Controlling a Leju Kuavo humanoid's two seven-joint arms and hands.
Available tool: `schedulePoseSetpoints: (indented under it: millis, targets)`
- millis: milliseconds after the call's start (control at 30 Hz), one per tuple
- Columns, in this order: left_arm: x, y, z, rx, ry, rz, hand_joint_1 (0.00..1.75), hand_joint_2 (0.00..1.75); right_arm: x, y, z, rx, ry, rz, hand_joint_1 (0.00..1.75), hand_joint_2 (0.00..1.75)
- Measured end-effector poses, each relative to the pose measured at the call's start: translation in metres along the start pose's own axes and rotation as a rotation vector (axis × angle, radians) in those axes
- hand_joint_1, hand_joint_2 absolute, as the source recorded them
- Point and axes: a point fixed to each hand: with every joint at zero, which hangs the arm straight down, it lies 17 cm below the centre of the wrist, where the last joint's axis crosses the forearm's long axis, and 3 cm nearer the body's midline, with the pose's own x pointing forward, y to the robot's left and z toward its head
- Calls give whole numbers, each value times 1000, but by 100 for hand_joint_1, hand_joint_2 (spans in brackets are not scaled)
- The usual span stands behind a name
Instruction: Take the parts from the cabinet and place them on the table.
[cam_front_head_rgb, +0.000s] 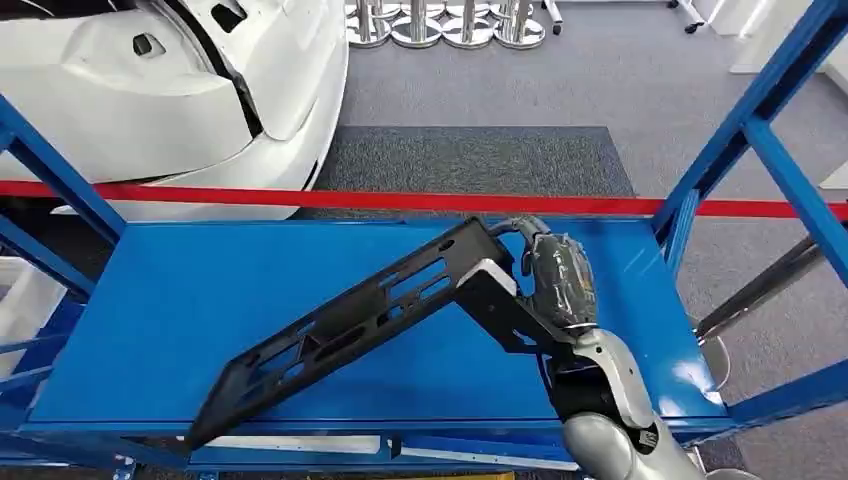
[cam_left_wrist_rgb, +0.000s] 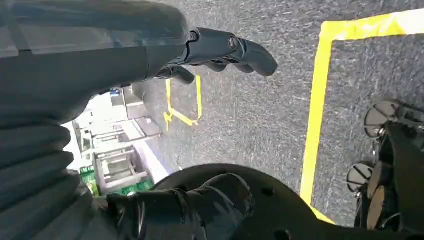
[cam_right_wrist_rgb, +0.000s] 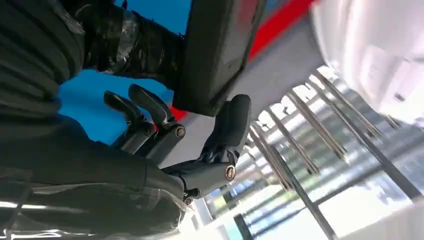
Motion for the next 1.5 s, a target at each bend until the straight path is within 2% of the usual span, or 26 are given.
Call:
schedulePoseSetpoints:
  millis: [333,533,767,1133,1500]
  targets:
    - [0,12,-1,9,2,-7,0,175,-43,81,39,364,123,171,175,175]
    - [-2,14,-2,10,14,-10,0,175,-84,123,84,580,176,283,175,175]
    - [-4,9,-1,-4,25,-14,0,175,-119,132,101,668,228,399,175,175]
    - [-4,7,0,-21,26,-21,0,175,-120,133,98,636,247,325,175,175]
    - [-5,6,0,-28,29,-7,0,175,-118,136,94,600,239,318,175,175]
